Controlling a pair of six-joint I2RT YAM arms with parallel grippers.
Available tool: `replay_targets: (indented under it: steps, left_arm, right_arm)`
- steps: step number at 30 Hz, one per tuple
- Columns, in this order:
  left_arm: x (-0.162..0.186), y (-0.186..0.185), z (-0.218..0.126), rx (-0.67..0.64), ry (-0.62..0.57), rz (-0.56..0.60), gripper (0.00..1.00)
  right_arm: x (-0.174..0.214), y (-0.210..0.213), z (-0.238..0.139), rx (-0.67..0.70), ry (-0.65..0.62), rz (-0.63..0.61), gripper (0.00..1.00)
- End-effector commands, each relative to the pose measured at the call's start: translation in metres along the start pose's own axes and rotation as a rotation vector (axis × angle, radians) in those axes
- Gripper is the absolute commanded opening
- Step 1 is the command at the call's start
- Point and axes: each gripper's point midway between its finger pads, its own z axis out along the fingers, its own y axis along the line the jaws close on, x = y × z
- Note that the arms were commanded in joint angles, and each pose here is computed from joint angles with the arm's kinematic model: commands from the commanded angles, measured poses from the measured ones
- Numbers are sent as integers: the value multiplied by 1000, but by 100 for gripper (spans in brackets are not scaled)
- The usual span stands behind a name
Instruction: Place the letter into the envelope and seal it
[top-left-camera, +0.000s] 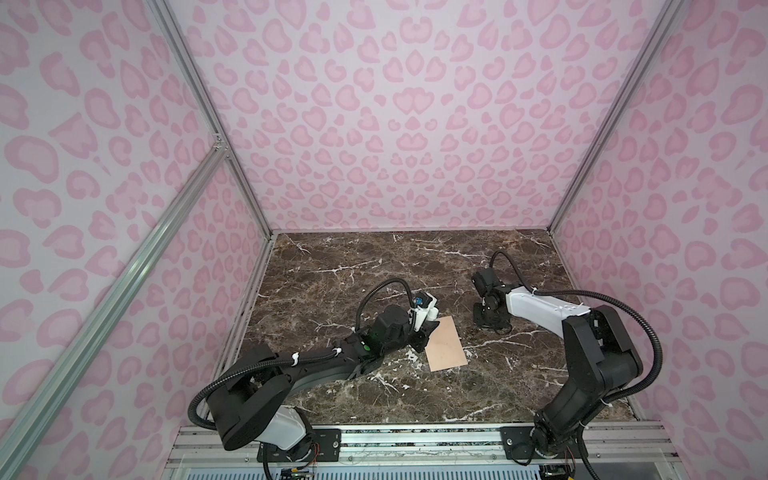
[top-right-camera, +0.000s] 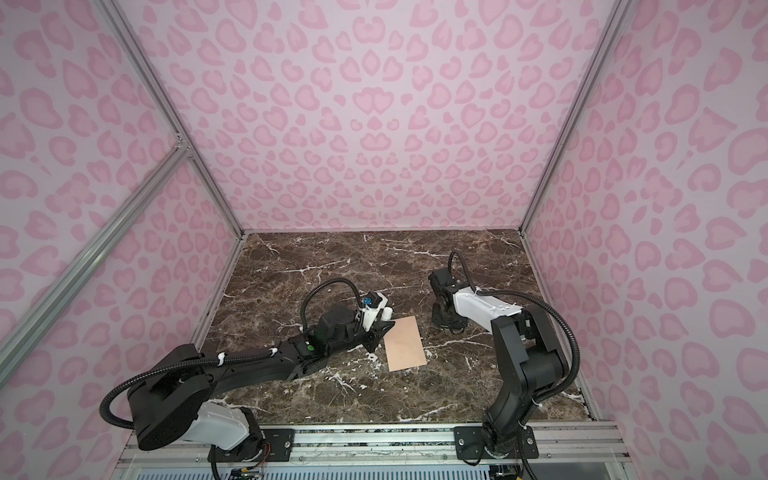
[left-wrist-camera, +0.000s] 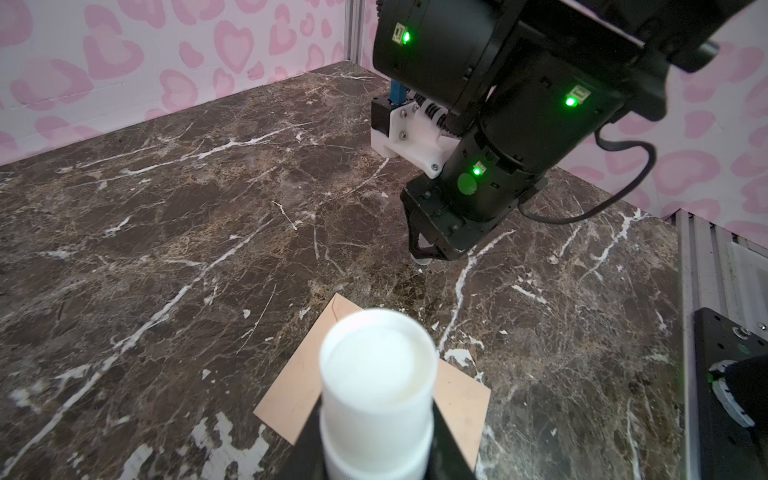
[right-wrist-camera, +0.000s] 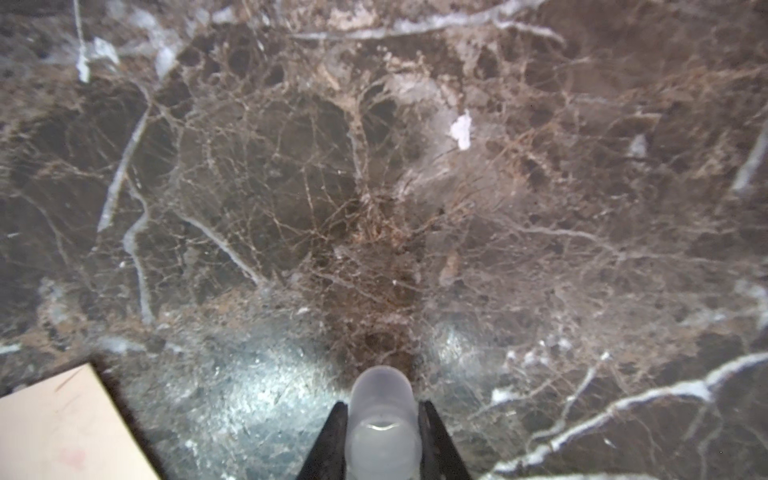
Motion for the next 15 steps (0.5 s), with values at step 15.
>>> replay_targets:
  steps: [15]
  left_arm:
    - [9, 11, -3, -57, 6, 134, 4]
  right_arm:
    - [0, 51, -134, -394, -195, -218, 26]
